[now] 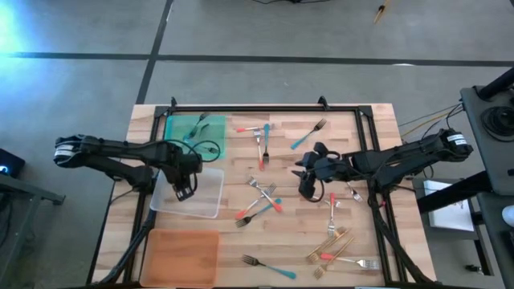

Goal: Sort silverware by color (type)
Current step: Put the gold fork into the transparent bin, then put the orange fork into the orange bin

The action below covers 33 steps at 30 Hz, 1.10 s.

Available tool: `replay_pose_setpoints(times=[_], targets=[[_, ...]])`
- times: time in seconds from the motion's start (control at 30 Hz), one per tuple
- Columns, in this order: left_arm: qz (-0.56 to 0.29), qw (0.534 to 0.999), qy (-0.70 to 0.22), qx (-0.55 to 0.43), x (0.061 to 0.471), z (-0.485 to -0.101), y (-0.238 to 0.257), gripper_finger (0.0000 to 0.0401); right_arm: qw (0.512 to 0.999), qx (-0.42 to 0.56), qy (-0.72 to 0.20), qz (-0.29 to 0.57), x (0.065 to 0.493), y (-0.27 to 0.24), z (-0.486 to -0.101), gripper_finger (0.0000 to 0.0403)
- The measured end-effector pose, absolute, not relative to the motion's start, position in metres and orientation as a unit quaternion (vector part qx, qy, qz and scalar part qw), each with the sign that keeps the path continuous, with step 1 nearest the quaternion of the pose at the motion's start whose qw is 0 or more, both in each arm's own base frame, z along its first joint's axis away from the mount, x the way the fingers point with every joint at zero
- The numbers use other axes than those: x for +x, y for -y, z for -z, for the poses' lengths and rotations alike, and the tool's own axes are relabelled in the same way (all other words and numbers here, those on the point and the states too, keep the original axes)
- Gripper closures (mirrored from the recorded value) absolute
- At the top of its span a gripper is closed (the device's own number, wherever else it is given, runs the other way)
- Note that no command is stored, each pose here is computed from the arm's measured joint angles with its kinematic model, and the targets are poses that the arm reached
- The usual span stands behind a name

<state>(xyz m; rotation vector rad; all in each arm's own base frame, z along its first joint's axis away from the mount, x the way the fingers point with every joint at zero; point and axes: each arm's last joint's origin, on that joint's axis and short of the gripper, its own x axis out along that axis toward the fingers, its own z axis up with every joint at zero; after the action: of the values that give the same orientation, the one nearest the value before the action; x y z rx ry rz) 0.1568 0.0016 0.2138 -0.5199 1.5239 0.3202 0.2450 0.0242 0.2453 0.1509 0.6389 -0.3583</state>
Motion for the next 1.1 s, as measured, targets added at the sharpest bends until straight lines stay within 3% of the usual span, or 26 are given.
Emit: replay_pose_setpoints(times=[0.23, 0.43, 0.67, 1.1], targets=[[-0.129, 0.699, -0.662, -0.241, 0.163, -0.219, -0.001, 0.0299, 0.872, 0.148, -0.402, 0.238, 0.228, -0.022, -0.236, 0.0269], [-0.076, 0.793, -0.562, -0.223, 0.19, -0.252, -0.002, 0.0297, 0.782, 0.239, -0.459, 0.348, 0.205, -0.019, -0.228, 0.0277], [-0.009, 0.895, -0.41, -0.176, 0.218, -0.295, 0.0, 0.0299, 0.69, 0.346, -0.526, 0.358, 0.194, -0.024, -0.207, 0.0278], [0.025, 0.921, -0.374, -0.109, 0.223, -0.305, 0.001, 0.0299, 0.56, 0.401, -0.632, 0.356, 0.2, -0.053, -0.168, 0.0278]])
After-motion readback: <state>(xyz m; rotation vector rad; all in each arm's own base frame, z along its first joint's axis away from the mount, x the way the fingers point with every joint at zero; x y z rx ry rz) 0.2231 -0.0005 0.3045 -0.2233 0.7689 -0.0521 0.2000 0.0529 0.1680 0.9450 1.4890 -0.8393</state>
